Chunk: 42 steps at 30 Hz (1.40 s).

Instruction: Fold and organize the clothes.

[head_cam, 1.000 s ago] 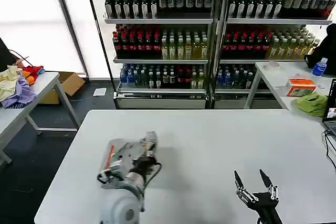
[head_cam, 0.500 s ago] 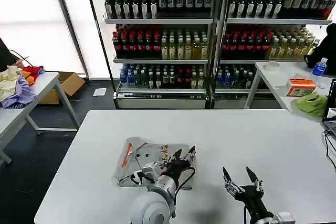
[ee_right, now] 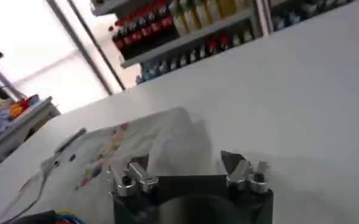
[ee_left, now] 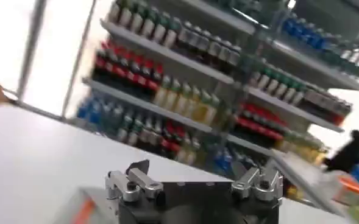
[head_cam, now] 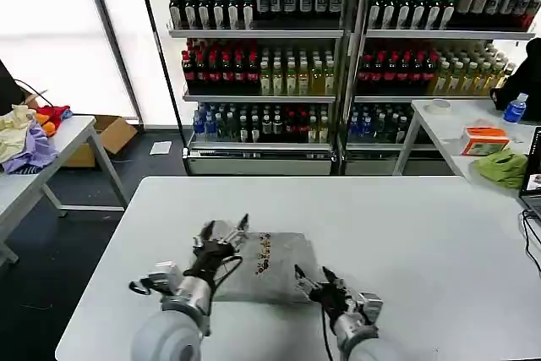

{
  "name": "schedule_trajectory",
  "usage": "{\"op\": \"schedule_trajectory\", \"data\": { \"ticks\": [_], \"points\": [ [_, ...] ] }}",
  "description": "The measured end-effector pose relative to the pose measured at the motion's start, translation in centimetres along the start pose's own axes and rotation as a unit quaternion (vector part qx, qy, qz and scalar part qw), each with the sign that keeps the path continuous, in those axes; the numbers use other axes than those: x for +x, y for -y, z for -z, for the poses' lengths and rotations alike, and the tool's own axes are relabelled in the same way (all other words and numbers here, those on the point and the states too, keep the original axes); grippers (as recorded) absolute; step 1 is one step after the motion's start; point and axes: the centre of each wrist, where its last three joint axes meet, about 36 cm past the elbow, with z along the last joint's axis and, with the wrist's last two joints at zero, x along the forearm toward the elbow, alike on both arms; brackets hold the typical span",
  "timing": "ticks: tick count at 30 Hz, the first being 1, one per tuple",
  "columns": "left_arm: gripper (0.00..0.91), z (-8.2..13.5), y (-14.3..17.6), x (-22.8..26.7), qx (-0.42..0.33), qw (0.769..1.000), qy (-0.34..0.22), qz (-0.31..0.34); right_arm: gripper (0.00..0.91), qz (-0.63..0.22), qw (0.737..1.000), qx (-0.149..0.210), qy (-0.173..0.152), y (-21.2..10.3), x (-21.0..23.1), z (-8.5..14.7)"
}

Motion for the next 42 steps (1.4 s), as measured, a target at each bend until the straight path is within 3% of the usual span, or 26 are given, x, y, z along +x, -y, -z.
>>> {"op": "schedule_trajectory", "data": {
  "ticks": [6, 17, 24, 31, 32, 33, 42],
  "points": [
    [0.907, 1.8, -3.5, 1.1, -0.018, 0.999, 0.027, 0.042, 0.000, 0.016, 1.000, -0.005, -0.023, -1.2, -2.2, 0.1],
    [0.907, 3.1, -5.9, 1.8, -0.020, 0.997, 0.044, 0.065, 0.000, 0.022, 0.999, 0.024, -0.029, -0.6, -2.1, 0.9],
    [0.907, 3.5, -6.8, 2.3, -0.020, 0.996, 0.048, 0.075, 0.000, 0.012, 0.998, 0.052, -0.019, 2.5, -0.1, 3.3],
    [0.907, 3.7, -6.8, 2.6, -0.010, 0.996, 0.049, 0.078, 0.000, -0.027, 0.995, 0.095, -0.026, 7.9, 2.6, 5.1],
    [0.907, 3.7, -6.8, 2.6, -0.008, 0.996, 0.050, 0.078, 0.383, -0.036, 0.994, 0.102, -0.026, 8.7, 2.9, 5.4],
    [0.907, 3.7, -6.8, 2.6, -0.006, 0.996, 0.050, 0.077, 0.907, -0.043, 0.993, 0.107, -0.026, 9.2, 3.3, 5.7],
    [0.907, 4.1, -6.5, 3.1, 0.010, 0.996, 0.050, 0.076, 0.907, -0.076, 0.987, 0.144, -0.008, 11.4, 5.9, 7.7]
  ]
}}
